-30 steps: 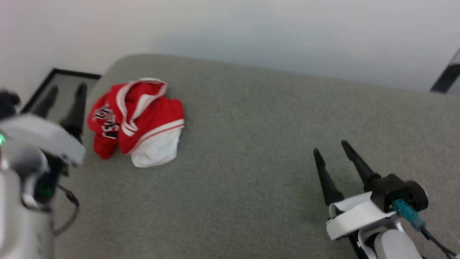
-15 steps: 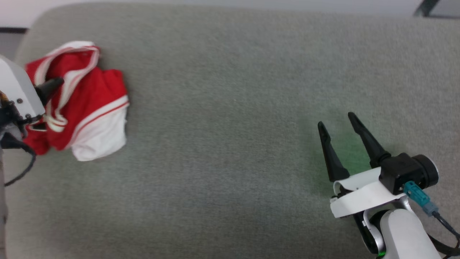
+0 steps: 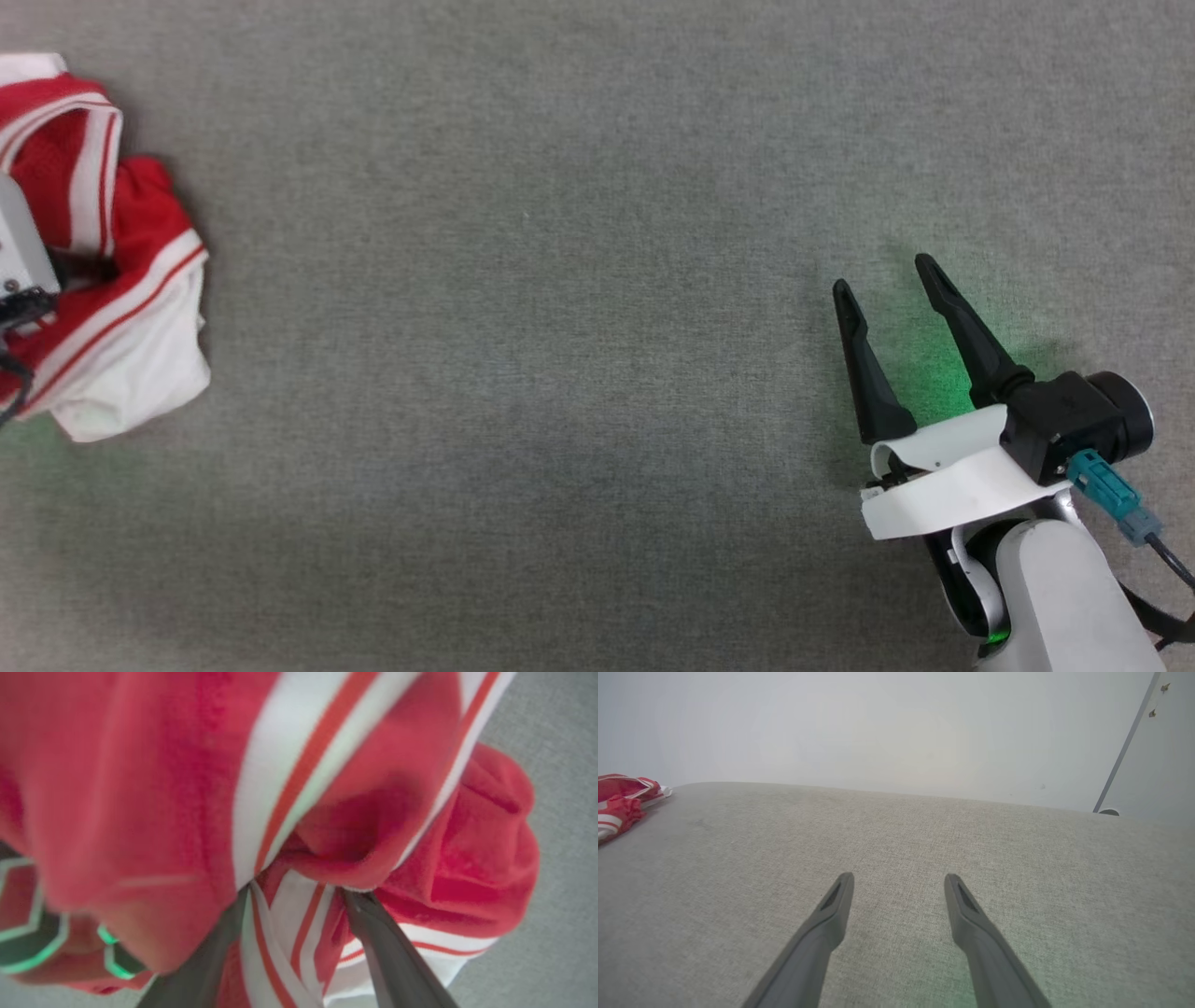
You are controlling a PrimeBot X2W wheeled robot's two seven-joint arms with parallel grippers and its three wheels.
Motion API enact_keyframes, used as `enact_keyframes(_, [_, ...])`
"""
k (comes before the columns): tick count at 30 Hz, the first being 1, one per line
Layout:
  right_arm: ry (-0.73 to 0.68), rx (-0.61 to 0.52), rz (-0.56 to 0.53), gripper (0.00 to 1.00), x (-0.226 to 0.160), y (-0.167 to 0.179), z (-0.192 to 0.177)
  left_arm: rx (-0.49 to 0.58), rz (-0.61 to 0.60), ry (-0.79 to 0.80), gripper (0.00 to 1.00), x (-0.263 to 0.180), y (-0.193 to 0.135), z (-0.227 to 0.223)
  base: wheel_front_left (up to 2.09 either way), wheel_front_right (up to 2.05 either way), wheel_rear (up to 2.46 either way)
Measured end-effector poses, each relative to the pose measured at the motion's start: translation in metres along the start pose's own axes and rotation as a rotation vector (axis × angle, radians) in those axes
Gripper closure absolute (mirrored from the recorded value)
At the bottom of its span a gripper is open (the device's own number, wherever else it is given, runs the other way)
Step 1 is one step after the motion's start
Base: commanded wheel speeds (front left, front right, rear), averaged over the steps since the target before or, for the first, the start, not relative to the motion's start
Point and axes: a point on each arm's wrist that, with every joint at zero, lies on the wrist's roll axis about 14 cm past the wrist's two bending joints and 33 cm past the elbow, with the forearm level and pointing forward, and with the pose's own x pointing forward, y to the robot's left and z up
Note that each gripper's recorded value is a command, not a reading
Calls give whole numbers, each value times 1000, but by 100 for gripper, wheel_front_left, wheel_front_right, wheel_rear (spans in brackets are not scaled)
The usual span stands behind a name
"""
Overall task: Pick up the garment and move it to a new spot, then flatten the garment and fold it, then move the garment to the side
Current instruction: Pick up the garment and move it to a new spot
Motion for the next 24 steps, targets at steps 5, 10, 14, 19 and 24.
enact_keyframes(5, [21, 1, -15, 0, 1, -6, -7, -8, 0, 11, 52, 14, -4, 2, 0, 0, 0])
enact_keyframes(10, [9, 5, -9, 0, 3, -3, -2, 10, -23, -23, 100, 9, -10, 7, 0, 0, 0])
enact_keyframes(14, [-11, 7, 0, 0, 2, 1, 8, 31, -25, -83, 100, -8, -10, 16, 0, 0, 0])
enact_keyframes(19, [-18, 13, 10, 0, -7, 9, 16, 95, -30, -259, 100, -50, -15, 45, 0, 0, 0])
enact_keyframes(24, [-35, 18, 18, 0, -19, 17, 29, 158, -30, -465, 100, -110, -23, 74, 0, 0, 0])
